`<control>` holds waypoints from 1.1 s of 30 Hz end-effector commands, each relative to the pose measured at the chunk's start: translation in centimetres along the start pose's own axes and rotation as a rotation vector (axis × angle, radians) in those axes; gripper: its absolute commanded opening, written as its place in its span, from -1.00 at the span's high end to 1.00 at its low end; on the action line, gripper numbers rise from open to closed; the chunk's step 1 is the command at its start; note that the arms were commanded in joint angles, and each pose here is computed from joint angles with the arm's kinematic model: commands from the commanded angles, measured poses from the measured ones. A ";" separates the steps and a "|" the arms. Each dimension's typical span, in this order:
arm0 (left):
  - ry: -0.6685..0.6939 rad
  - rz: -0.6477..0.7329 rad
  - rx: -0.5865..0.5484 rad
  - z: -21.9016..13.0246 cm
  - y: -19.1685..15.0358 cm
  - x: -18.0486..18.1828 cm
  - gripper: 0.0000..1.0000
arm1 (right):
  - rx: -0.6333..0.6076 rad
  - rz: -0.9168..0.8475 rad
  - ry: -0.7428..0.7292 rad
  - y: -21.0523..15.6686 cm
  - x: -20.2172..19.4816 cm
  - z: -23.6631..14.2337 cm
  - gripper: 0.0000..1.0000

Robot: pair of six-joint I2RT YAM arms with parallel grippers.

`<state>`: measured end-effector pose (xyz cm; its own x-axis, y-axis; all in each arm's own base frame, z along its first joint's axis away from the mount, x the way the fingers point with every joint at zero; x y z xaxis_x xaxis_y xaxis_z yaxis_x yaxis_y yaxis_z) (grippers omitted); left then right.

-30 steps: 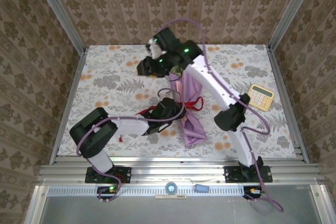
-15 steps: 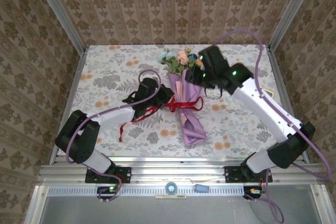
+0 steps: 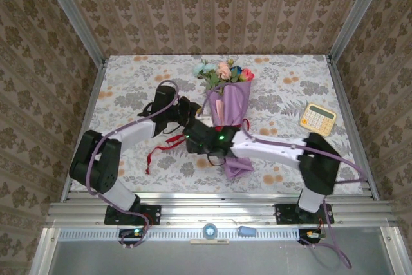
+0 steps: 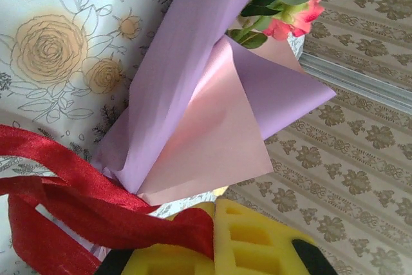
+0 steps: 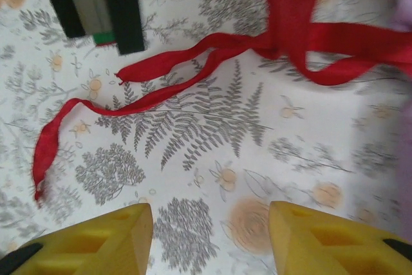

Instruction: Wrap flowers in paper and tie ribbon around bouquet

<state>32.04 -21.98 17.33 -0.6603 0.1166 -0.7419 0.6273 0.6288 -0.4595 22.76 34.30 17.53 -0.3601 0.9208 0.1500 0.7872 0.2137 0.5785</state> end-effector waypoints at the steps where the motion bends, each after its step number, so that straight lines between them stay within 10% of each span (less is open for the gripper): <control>1: -0.019 -0.089 0.022 0.0 1.7 -0.2 1.00 | -0.115 0.069 -0.056 1.3 1.3 2.9 -0.05; 25: -0.011 -0.243 0.039 1.8 7.9 0.1 1.00 | -0.030 0.140 -0.325 0.6 1.2 13.6 -0.05; 33: -0.001 -0.245 0.036 1.8 8.0 0.3 1.00 | 0.046 0.143 -0.335 -0.4 1.1 15.6 0.41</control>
<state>37.30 -18.17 12.09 -0.7981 -0.0387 -0.6012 0.4501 0.6251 -0.6377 29.67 41.03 8.06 -0.1054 0.9944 -0.0089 0.8104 0.0910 0.5788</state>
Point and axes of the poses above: each hand's point on the last joint's axis, 136 mm out from that joint toward the fingers, its own z axis out along the fingers, its own x axis along the line the jaws close on, y = z × x, the point moved 7 cm from there along -z, back along the fingers, and after that the axes turned 14 degrees about -z, right-handed, at the moved point
